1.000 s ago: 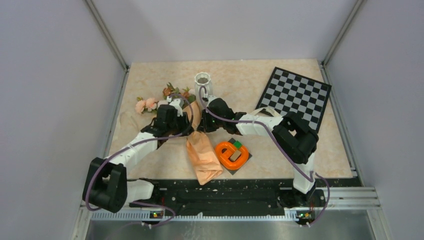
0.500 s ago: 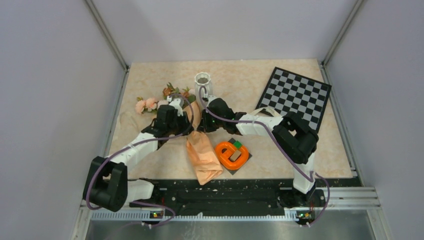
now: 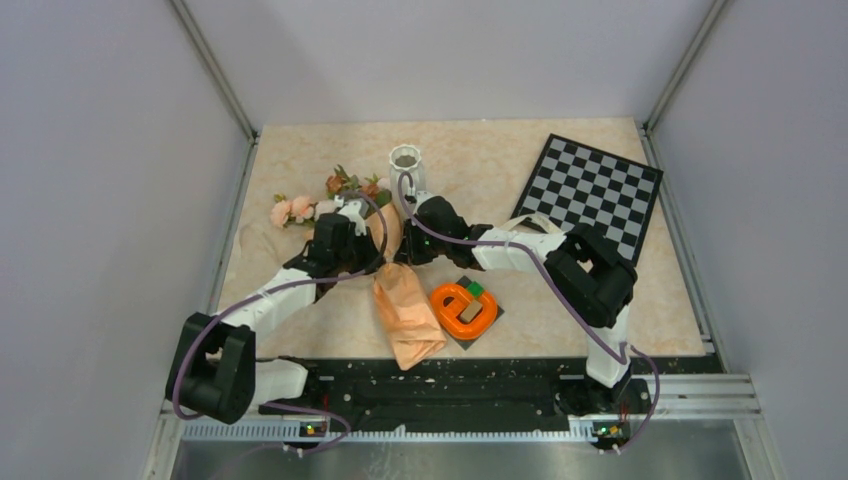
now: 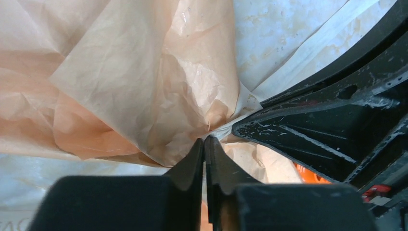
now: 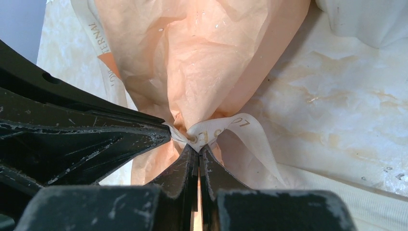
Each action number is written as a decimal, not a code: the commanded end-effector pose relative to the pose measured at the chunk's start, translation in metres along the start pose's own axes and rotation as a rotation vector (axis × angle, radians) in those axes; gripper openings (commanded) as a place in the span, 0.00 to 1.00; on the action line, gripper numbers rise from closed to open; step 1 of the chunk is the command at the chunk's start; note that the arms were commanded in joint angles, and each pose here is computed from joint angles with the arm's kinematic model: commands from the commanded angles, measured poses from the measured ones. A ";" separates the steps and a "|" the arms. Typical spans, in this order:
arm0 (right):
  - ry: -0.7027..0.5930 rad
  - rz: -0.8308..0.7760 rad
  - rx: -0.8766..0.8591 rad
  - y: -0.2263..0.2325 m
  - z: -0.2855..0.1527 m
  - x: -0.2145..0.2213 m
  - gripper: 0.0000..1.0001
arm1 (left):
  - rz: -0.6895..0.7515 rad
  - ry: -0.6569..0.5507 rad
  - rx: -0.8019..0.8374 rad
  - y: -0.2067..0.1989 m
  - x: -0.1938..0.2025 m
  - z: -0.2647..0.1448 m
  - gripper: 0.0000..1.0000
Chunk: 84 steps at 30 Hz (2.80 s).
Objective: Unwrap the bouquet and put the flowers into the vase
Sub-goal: Untie the ribbon from the wrapping paper.
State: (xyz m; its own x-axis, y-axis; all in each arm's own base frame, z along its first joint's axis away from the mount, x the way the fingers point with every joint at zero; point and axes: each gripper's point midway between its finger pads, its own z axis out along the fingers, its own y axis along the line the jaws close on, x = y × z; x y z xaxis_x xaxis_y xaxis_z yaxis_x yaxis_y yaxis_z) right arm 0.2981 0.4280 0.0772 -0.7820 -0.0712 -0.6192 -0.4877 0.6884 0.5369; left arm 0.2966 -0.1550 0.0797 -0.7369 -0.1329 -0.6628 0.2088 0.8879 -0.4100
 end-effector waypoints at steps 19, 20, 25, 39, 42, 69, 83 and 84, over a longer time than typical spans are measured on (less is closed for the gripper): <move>-0.091 0.067 0.012 -0.006 -0.014 -0.025 0.00 | -0.089 -0.127 -0.179 0.025 -0.010 -0.045 0.00; -0.090 0.068 0.010 -0.006 -0.014 -0.024 0.00 | -0.091 -0.123 -0.182 0.026 -0.008 -0.046 0.00; -0.084 0.069 0.007 -0.007 -0.015 -0.019 0.00 | -0.114 -0.094 -0.188 0.028 0.000 -0.045 0.00; -0.083 0.045 -0.042 0.001 -0.019 -0.020 0.00 | -0.102 -0.079 -0.074 0.005 -0.004 -0.051 0.07; -0.103 0.020 -0.032 0.001 -0.028 -0.025 0.19 | -0.074 -0.086 -0.019 -0.006 -0.010 -0.052 0.31; -0.131 -0.526 -0.169 0.051 -0.029 -0.024 0.43 | -0.404 -0.150 -0.183 0.021 -0.027 -0.033 0.59; -0.083 -0.522 -0.146 0.047 -0.005 -0.010 0.38 | -0.433 -0.156 -0.187 0.033 -0.030 -0.019 0.57; -0.079 -0.522 -0.140 0.045 -0.004 -0.009 0.37 | -0.435 -0.152 -0.188 0.034 -0.029 -0.017 0.56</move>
State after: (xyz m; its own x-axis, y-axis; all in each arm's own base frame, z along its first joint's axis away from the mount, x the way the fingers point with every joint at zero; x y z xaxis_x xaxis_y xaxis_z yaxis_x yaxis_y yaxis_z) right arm 0.2742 0.4426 0.0922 -0.4397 -0.3468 -0.8285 -0.8392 0.4873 0.2414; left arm 0.2936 -0.1118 0.0795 -0.6690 -0.5371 -0.5137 -0.2548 0.8150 -0.5204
